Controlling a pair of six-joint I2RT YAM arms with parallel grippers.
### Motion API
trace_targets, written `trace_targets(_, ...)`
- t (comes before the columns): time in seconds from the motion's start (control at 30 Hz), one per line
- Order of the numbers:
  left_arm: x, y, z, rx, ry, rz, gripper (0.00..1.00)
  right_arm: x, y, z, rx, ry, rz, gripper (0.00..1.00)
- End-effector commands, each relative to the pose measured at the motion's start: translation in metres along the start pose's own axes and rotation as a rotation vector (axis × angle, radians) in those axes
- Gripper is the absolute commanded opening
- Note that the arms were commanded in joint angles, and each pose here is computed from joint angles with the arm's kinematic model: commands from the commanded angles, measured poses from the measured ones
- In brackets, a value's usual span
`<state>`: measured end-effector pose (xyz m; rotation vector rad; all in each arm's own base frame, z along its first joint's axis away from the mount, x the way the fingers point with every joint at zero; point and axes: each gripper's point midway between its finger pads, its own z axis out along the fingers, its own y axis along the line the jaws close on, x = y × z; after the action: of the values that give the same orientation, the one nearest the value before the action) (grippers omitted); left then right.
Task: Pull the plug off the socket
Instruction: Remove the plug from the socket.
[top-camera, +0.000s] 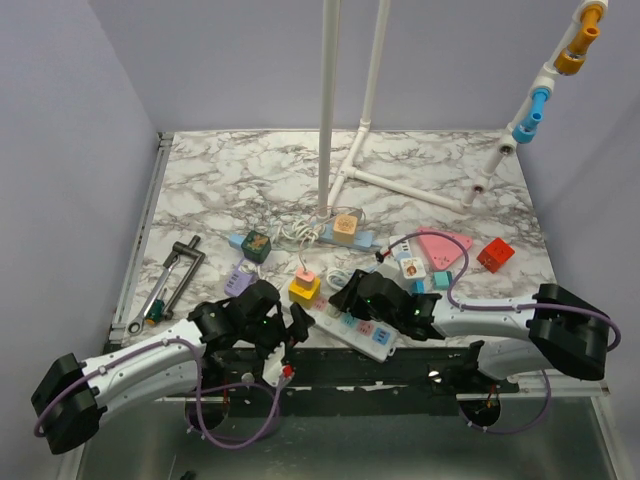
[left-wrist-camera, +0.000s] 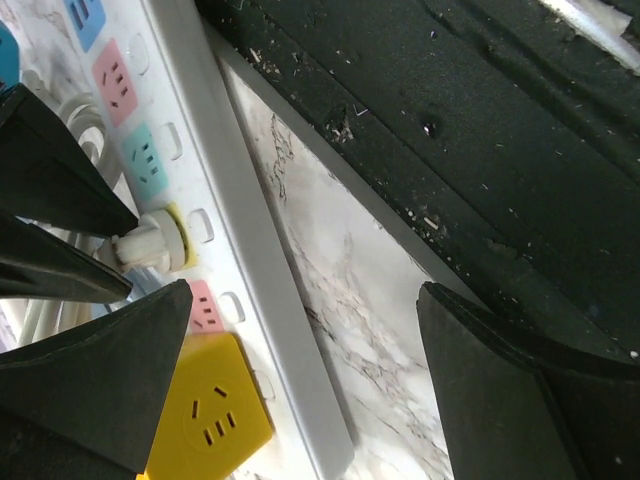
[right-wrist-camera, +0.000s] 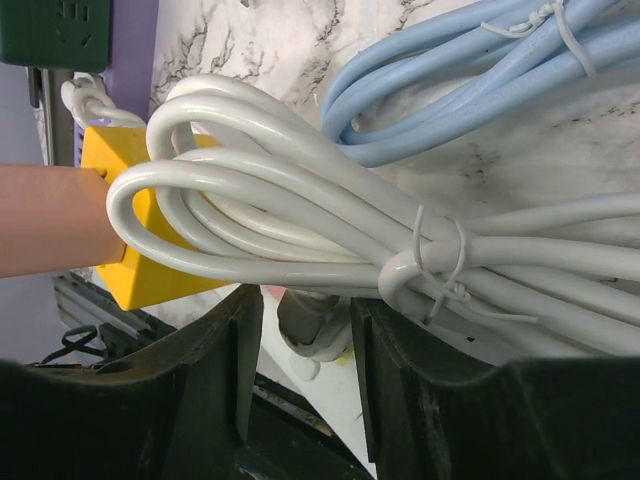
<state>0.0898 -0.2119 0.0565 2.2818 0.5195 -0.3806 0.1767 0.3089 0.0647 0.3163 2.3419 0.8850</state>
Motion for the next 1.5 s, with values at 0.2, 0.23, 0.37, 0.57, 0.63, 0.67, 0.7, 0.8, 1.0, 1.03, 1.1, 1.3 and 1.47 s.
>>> trace_targets(0.2, 0.009, 0.046, 0.015, -0.034, 0.046, -0.084, 0.72, 0.015, -0.008, 0.023, -0.053, 0.014, 0.016, 0.36)
trace_targets(0.23, 0.011, 0.05, 0.016, -0.033, 0.052, -0.101, 0.7, 0.015, -0.01, 0.023, -0.057, 0.011, 0.019, 0.34)
trace_targets(0.37, 0.016, 0.055, 0.02, -0.012, 0.074, -0.139, 0.66, 0.012, -0.014, 0.017, -0.069, -0.007, 0.023, 0.27)
trace_targets(0.57, 0.023, 0.045, 0.025, 0.02, 0.096, -0.194, 0.61, 0.005, -0.015, 0.005, -0.098, -0.032, 0.037, 0.2)
trace_targets(0.63, 0.025, 0.043, 0.025, 0.025, 0.106, -0.212, 0.55, 0.004, -0.016, 0.003, -0.107, -0.039, 0.045, 0.17)
trace_targets(0.67, 0.025, 0.042, 0.025, 0.027, 0.108, -0.224, 0.51, 0.004, -0.016, 0.002, -0.111, -0.039, 0.047, 0.17)
trace_targets(0.7, 0.026, 0.043, 0.025, 0.025, 0.112, -0.234, 0.49, 0.004, -0.015, 0.002, -0.116, -0.038, 0.046, 0.17)
trace_targets(0.8, 0.026, 0.043, 0.026, 0.029, 0.114, -0.235, 0.42, 0.005, -0.011, 0.003, -0.129, -0.031, 0.035, 0.15)
trace_targets(1.0, 0.021, 0.045, 0.033, 0.034, 0.096, -0.219, 0.38, 0.003, 0.007, 0.002, -0.179, -0.024, -0.013, 0.11)
trace_targets(1.03, 0.021, 0.045, 0.034, 0.037, 0.096, -0.22, 0.38, 0.0, 0.013, 0.0, -0.194, -0.029, -0.021, 0.1)
trace_targets(1.1, 0.023, 0.042, 0.037, 0.05, 0.103, -0.223, 0.38, -0.005, 0.023, -0.004, -0.222, -0.039, -0.031, 0.08)
trace_targets(1.3, 0.027, 0.013, 0.04, 0.172, 0.137, -0.22, 0.63, -0.012, 0.047, -0.016, -0.307, -0.049, -0.039, 0.04)
trace_targets(1.47, 0.026, 0.03, 0.04, 0.193, 0.161, -0.383, 0.58, -0.009, 0.05, -0.019, -0.355, -0.041, -0.031, 0.01)
